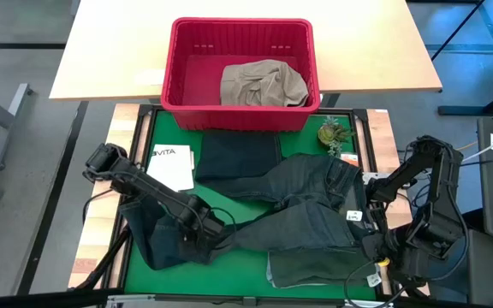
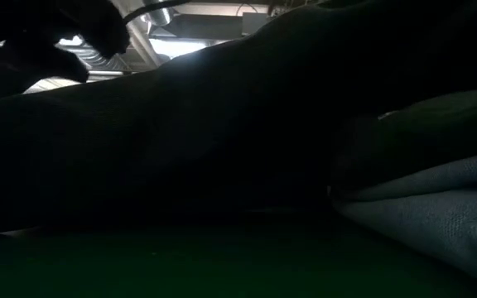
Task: Fold Laundry from Bin
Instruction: Fold the dark blue jeans
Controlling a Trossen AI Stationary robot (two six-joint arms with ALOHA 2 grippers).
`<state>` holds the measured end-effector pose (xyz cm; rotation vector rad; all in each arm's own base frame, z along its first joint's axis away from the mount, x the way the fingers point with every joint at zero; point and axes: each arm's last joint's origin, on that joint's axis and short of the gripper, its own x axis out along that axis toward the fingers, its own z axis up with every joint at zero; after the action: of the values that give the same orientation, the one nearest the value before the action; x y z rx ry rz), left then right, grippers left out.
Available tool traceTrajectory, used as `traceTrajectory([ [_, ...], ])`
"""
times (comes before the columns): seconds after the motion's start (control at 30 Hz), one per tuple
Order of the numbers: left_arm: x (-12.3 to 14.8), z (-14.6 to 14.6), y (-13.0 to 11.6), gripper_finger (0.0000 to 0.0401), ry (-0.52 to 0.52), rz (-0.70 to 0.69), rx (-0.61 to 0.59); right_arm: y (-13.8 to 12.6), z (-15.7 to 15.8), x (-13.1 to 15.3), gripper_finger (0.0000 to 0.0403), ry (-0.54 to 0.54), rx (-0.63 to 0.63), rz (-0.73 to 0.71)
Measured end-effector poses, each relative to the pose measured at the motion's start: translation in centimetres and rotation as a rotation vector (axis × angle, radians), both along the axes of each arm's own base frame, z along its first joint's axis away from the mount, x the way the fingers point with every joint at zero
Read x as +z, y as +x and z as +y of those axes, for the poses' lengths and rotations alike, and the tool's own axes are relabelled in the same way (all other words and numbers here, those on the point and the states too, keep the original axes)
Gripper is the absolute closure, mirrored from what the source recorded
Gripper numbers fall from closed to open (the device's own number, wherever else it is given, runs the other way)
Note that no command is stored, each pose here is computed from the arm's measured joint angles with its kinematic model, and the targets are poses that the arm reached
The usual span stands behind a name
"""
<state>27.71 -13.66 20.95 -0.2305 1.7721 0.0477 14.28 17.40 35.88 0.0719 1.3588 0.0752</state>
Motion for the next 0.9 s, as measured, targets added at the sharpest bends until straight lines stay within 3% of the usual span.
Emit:
traceTrajectory([
  [0.3,-1.5,-0.7,-0.9,0.0254,0.004,0.007,-0.033,0.0,0.0,0.0,0.0378,0.000,0.000,0.000],
  [0.7,-1.5,-0.7,-0.8,0.0395,0.001,-0.004,-0.031,0.0,0.0,0.0,0.0378,0.000,0.000,0.001],
  [0.9,-1.5,-0.7,-0.7,0.0364,0.005,-0.007,-0.010,0.0,0.0,0.0,0.0378,0.000,0.000,0.001],
])
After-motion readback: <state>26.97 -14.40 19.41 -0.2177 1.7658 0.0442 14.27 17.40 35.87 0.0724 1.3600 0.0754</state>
